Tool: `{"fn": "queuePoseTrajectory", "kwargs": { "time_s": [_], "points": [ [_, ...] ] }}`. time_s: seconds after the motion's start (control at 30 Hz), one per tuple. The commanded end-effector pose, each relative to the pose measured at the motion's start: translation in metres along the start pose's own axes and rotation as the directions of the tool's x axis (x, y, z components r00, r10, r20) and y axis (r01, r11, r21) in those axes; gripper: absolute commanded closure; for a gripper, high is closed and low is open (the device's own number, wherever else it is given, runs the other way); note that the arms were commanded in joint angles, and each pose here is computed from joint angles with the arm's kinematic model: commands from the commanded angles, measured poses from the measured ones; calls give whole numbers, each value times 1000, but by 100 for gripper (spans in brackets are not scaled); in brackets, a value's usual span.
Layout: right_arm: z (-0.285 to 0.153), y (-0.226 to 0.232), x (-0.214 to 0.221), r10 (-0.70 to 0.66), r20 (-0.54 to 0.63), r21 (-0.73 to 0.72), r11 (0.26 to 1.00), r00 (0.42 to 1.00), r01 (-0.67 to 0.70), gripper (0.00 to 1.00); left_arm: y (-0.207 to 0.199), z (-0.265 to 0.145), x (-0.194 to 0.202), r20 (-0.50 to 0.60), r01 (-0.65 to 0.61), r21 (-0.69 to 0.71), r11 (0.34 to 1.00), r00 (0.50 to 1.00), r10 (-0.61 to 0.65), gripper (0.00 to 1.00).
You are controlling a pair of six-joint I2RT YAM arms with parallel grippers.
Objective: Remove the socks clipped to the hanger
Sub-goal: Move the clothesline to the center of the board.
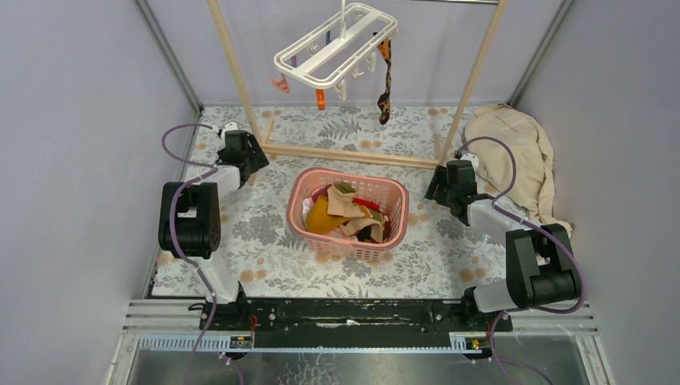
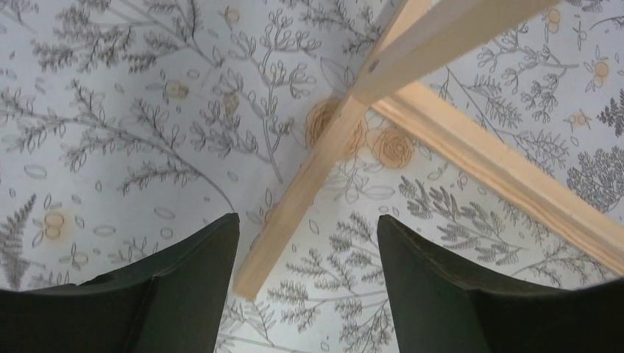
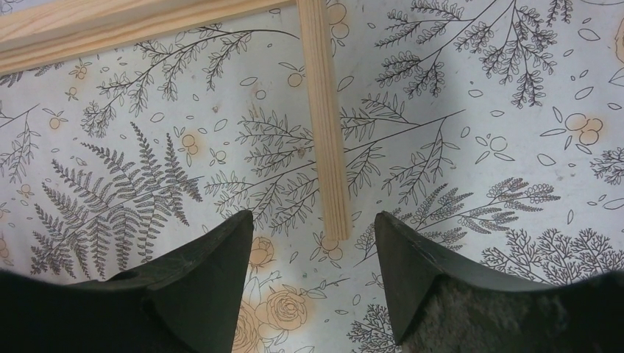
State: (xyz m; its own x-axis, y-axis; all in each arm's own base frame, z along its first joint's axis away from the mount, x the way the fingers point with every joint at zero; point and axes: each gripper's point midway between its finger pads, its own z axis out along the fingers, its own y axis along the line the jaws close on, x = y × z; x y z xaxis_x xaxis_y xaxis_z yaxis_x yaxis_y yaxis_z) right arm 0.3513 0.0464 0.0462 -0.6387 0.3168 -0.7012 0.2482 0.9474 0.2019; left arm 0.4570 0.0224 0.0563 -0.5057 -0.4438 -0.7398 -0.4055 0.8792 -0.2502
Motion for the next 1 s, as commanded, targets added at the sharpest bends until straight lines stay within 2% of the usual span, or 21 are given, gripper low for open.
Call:
{"fn": "queuePoseTrajectory", "kwargs": {
  "time_s": [0.0, 0.13, 0.3, 0.4, 0.57, 0.6, 0.63, 0.77, 0.97],
  "points": [
    [1, 3, -7, 18, 20, -14, 1000, 1000, -17, 32, 7, 11, 7, -104, -80, -26, 996, 992, 77, 25],
    [-2, 3, -9, 9, 20, -13, 1000, 1000, -9, 32, 8, 20, 26, -187, -98, -12, 995, 978, 94, 31],
    [-3, 7, -12, 15, 19, -29, 999, 1000, -14, 33, 15, 17, 32, -222, -135, -43, 990, 967, 122, 35],
    [-3, 8, -9, 18, 10, -35, 999, 1000, -17, 33, 20, 14, 38, -245, -155, -61, 986, 960, 135, 41],
    [-3, 8, -6, 21, -1, -39, 999, 1000, -21, 33, 29, 5, 47, -254, -169, -81, 982, 956, 144, 81],
    [-3, 9, -7, 20, 1, -40, 999, 1000, -20, 34, 29, 3, 46, -252, -169, -83, 982, 957, 144, 88],
    [-4, 9, -7, 21, 2, -41, 999, 1000, -21, 34, 31, 1, 47, -249, -171, -89, 981, 958, 144, 90],
    [-6, 8, -8, 24, 13, -39, 999, 1000, -23, 33, 36, -10, 49, -237, -167, -103, 980, 962, 139, 94],
    [-10, 5, -8, 33, 25, -35, 999, 999, -32, 34, 43, -20, 56, -227, -176, -114, 978, 963, 146, 93]
  ]
}}
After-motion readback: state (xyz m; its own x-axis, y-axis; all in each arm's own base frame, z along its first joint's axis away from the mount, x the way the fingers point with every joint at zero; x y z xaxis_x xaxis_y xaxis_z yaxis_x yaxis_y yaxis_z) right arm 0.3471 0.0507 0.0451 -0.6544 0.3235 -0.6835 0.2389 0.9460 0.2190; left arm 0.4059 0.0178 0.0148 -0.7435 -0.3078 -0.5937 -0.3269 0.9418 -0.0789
